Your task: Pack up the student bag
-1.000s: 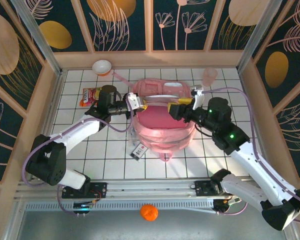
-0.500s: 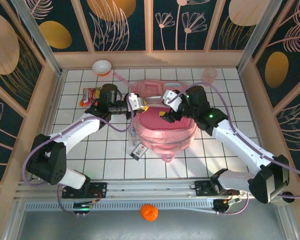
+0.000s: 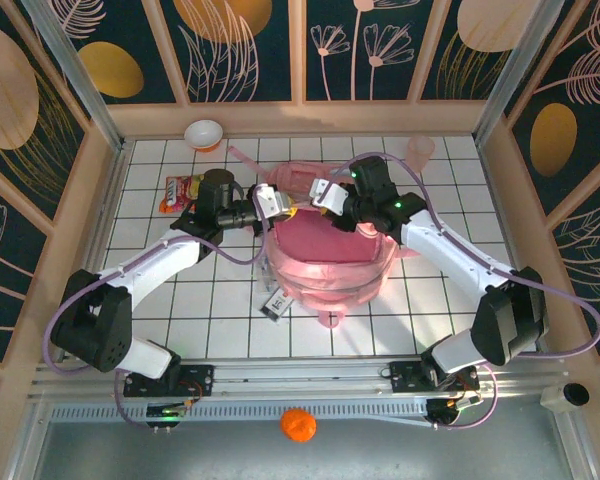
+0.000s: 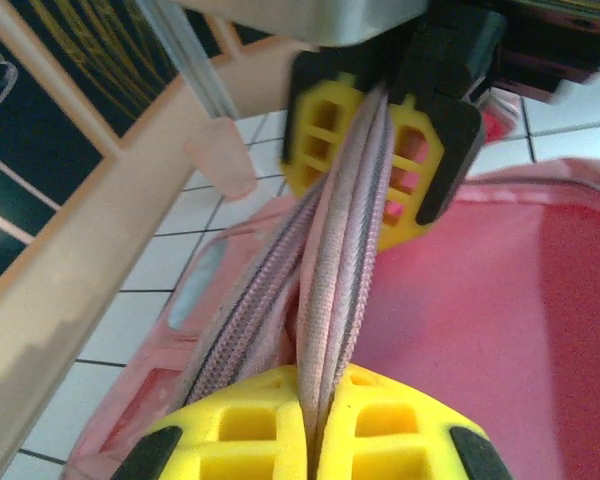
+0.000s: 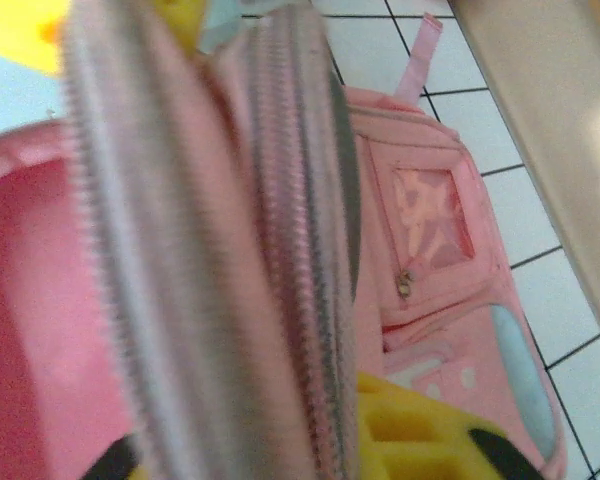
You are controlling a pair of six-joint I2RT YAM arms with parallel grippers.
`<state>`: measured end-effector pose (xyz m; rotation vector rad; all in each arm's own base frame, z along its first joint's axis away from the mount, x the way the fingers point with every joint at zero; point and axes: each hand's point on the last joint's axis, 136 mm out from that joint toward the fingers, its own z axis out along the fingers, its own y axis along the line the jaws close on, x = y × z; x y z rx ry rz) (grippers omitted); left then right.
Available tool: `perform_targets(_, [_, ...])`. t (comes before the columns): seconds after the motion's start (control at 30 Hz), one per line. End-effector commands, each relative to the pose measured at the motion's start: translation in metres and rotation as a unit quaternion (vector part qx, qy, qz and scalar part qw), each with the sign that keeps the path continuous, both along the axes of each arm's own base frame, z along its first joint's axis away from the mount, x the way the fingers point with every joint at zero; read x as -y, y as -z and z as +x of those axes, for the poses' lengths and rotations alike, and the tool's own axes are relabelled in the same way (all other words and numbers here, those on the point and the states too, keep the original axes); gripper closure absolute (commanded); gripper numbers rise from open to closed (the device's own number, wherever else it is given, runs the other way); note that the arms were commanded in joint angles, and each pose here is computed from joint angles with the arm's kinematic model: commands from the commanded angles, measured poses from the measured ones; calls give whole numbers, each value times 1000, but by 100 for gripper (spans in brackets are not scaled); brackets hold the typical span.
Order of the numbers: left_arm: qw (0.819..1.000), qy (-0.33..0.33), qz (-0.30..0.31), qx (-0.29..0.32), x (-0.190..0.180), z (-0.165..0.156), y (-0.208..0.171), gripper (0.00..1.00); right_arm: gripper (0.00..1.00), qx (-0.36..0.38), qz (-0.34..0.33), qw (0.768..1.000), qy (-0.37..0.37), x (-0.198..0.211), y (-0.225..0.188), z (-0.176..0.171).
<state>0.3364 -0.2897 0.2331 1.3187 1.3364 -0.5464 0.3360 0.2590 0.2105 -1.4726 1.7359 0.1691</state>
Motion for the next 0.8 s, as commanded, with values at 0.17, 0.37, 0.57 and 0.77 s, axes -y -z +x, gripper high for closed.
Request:
perform_targets(0.17, [987,-128,-87,-43,-12,55,-38,80,100,-71,153,974,152,7,-54,1])
perform_targets(0.37, [955,-239,-127,-123,-33,80,-57,43,100,-141,214,930,263,13,-53,12])
perform_targets(0.57, [888,-381,-144,-213,-74,88,-59,28,100,-174,238,908,297,12,-50,10])
perform_targets(0.77, [806,-488,-145,-303,-123,73,-37,19,100,-190,257,903,287,2,-54,4])
